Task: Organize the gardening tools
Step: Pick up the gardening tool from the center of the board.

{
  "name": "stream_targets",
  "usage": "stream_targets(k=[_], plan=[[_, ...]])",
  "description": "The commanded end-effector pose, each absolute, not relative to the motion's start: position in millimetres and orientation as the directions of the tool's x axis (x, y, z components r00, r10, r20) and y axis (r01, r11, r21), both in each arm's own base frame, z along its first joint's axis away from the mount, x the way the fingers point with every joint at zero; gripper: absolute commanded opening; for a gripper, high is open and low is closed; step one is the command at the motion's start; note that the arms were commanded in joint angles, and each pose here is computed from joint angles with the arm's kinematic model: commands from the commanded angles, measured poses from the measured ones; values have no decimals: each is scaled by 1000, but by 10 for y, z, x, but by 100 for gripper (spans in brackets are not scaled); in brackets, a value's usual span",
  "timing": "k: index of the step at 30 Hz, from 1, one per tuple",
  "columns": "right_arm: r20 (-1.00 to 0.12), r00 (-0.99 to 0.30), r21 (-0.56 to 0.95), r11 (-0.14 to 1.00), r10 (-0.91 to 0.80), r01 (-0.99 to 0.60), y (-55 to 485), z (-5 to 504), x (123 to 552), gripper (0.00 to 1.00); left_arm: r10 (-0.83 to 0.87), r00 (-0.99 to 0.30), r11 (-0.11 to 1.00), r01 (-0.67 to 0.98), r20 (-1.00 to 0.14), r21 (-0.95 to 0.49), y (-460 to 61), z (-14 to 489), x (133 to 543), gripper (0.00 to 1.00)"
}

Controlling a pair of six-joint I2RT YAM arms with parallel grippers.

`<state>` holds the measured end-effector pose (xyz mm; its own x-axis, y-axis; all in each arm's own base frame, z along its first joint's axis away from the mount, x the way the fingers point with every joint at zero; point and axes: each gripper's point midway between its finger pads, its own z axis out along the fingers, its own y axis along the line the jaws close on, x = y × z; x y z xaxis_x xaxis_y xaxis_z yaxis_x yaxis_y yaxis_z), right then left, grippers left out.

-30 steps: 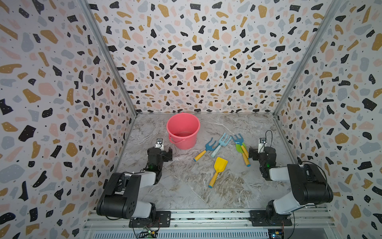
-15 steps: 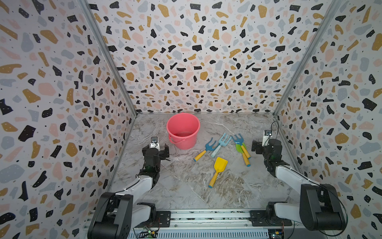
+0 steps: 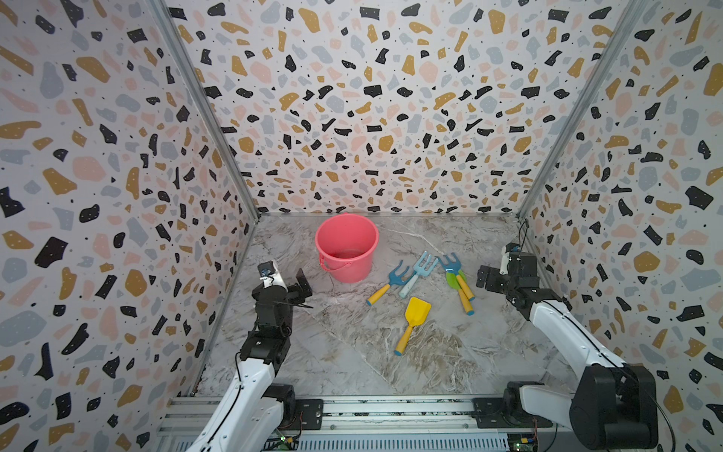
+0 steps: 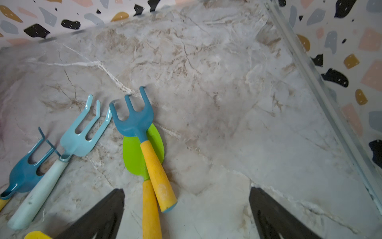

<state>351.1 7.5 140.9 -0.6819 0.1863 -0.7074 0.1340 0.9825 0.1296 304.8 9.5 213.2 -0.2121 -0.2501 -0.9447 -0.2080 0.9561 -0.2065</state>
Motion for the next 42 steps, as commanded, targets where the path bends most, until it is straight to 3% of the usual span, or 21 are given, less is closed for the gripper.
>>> stream_targets(k=[1,8,20,27,42], plan=[[-606,-770,136,980,201,148,110,1299,3305,100,-351,-279,933,-187,-894,-308,-8,2069,2902,99],[-505,-850,159,984,149,78,304,1111,3231,99,-427,-305,904,-148,-851,-401,-119,2069,2723,100],[-362,-930,180,984,56,-11,551,870,3500,64,-443,-343,896,-145,-828,-420,-170,2025,2724,99],[-307,-952,165,985,7,-45,595,779,3736,49,-446,-338,894,-142,-828,-424,-174,2036,2735,99],[-221,-972,127,985,-82,-113,730,481,3937,46,-458,-337,889,-165,-822,-428,-148,2029,2765,99]])
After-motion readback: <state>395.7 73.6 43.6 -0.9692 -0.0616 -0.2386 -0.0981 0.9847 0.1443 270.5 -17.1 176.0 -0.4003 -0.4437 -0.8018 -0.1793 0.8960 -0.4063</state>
